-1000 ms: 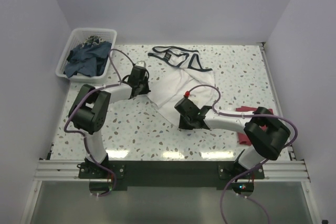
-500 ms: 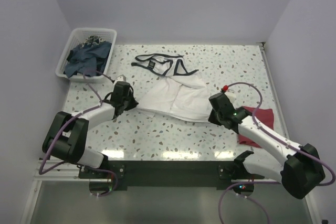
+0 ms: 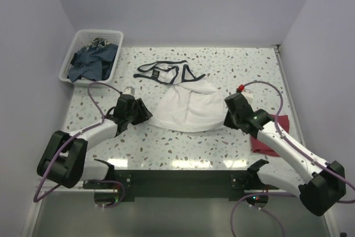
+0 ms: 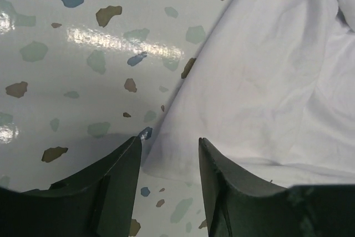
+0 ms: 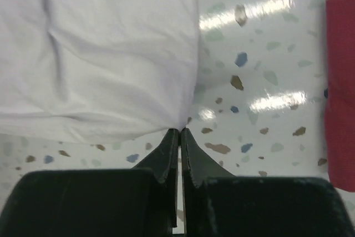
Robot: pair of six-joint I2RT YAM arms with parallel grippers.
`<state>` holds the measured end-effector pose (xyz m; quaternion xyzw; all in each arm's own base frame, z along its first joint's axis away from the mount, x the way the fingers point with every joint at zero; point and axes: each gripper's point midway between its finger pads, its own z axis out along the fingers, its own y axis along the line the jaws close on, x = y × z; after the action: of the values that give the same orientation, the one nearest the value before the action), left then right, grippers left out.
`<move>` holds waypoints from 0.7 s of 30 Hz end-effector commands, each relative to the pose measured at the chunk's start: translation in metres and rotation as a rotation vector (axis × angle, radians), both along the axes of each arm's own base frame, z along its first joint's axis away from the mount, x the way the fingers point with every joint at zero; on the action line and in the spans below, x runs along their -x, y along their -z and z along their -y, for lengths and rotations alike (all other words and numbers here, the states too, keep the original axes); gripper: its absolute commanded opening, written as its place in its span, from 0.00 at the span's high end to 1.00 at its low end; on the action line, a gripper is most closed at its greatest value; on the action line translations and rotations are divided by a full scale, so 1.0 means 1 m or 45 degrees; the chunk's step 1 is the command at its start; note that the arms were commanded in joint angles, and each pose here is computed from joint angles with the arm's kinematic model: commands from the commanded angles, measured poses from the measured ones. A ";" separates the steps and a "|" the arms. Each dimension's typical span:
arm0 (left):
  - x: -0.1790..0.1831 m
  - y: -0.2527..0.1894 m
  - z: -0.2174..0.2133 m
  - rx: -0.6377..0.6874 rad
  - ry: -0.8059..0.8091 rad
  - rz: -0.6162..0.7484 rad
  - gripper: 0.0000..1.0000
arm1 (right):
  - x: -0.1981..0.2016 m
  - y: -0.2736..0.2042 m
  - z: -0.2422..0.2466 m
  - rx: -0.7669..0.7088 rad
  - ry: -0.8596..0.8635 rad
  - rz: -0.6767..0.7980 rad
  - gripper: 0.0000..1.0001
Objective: Fold and stack the tank tops
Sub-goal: Flatten the tank top out
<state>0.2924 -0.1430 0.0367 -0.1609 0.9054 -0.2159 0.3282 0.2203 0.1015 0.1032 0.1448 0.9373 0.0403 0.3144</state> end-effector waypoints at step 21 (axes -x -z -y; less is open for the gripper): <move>0.054 -0.035 0.098 0.453 0.123 0.122 0.61 | -0.208 -0.238 -0.097 -0.021 -0.165 0.553 1.00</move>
<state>0.2142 -0.2165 0.0399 -0.1496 0.8674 -0.3739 0.2923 0.4242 0.2046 0.3101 0.0767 0.8703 0.1005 0.4761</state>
